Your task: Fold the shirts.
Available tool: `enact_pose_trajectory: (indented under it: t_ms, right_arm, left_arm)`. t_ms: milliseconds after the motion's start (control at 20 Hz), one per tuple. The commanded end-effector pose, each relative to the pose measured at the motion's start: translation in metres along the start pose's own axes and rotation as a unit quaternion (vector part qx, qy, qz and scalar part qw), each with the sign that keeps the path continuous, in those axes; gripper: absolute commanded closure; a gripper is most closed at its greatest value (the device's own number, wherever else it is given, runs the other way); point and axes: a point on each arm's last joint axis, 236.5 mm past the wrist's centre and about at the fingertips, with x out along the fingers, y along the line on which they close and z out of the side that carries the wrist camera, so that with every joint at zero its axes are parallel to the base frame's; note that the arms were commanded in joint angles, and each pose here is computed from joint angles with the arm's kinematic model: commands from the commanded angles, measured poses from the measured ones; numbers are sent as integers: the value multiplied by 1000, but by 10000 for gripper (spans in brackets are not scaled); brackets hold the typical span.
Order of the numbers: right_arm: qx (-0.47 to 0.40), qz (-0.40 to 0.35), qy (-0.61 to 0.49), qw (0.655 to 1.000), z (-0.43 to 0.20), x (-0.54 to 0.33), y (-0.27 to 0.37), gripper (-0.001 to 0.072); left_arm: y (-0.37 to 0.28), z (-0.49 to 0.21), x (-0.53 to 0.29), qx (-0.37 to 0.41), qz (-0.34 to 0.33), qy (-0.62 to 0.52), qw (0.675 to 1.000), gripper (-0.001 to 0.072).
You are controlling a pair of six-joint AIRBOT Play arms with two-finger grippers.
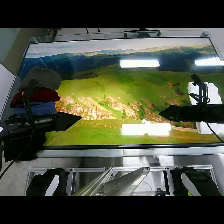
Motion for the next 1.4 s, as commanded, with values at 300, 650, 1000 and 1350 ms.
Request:
enact_pose_trajectory:
  t_ms: [300,650,1000,1350]
  right_arm:
    - [0,1,1,1000,0,0,0,694]
    - [0,1,1,1000,0,0,0,694]
    - [0,0,-4,1000,2,1,0,694]
    - [-2,0,-6,1000,3,1,0,694]
  left_arm:
    - [62,40,-24,66,165,-25,984,696]
    - [222,208,-102,162,500,-73,848,-13]
    - [472,219,-92,22,565,12,824,-13]
    - [582,207,-64,-28,536,-53,842,-13]
